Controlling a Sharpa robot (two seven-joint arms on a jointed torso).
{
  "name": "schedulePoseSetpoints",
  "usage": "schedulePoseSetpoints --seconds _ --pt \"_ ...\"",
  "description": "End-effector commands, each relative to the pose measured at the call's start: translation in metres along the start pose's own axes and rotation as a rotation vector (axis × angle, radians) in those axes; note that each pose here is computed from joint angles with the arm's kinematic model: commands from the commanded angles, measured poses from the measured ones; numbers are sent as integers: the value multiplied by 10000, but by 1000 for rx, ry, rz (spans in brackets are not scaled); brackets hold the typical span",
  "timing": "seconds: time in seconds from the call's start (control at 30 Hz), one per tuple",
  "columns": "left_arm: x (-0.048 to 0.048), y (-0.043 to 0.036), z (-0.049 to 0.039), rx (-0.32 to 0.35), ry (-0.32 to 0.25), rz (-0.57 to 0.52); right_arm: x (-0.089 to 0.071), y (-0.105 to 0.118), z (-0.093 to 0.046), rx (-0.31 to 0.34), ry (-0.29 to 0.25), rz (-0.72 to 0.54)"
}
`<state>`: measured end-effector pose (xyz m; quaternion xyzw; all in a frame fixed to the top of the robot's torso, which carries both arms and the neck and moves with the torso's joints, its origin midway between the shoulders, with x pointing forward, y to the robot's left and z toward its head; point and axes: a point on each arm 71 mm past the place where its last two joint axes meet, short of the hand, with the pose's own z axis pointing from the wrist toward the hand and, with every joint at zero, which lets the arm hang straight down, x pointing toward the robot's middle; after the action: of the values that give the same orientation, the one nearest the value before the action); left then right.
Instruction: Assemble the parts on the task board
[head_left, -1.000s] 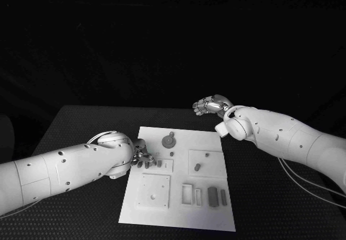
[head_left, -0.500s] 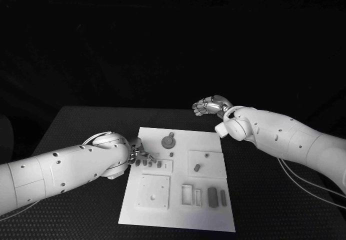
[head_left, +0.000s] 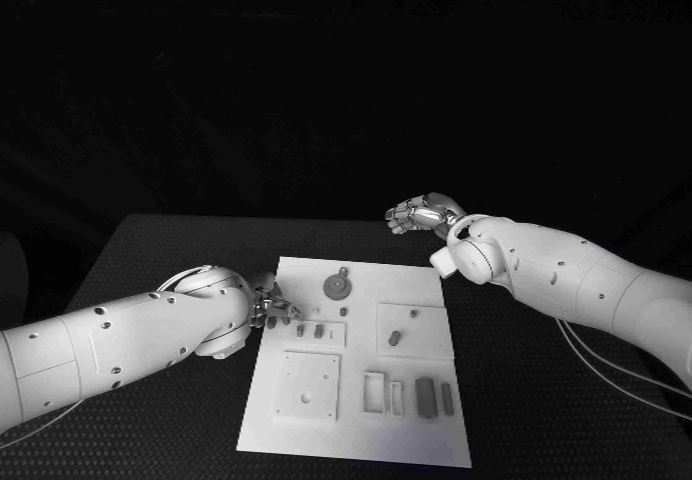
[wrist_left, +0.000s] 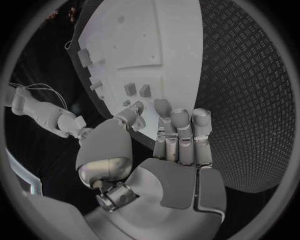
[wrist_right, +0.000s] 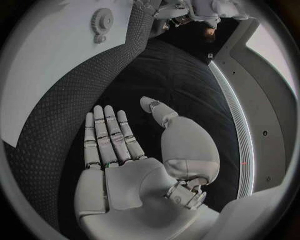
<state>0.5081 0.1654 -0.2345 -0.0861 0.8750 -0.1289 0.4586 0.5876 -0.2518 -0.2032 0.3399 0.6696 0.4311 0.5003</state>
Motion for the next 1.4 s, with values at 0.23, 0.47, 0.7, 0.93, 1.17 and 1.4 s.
schedulePoseSetpoints --seconds 0.23,0.47,0.7,0.93,1.17,1.4 --pt "-219 -289 -111 370 -348 -66 -3 6 -4 -12 3 -5" --pt "-193 -452 -163 564 -381 -14 4 8 0 -12 4 -4" --pt "-80 -647 -83 650 -339 164 30 17 12 -14 8 -3" --pt "38 -745 29 664 -280 258 52 25 21 -15 13 -2" --pt "155 -847 80 676 -234 333 65 31 24 -17 15 -1" --pt "262 -873 136 659 -188 367 79 38 27 -18 18 0"
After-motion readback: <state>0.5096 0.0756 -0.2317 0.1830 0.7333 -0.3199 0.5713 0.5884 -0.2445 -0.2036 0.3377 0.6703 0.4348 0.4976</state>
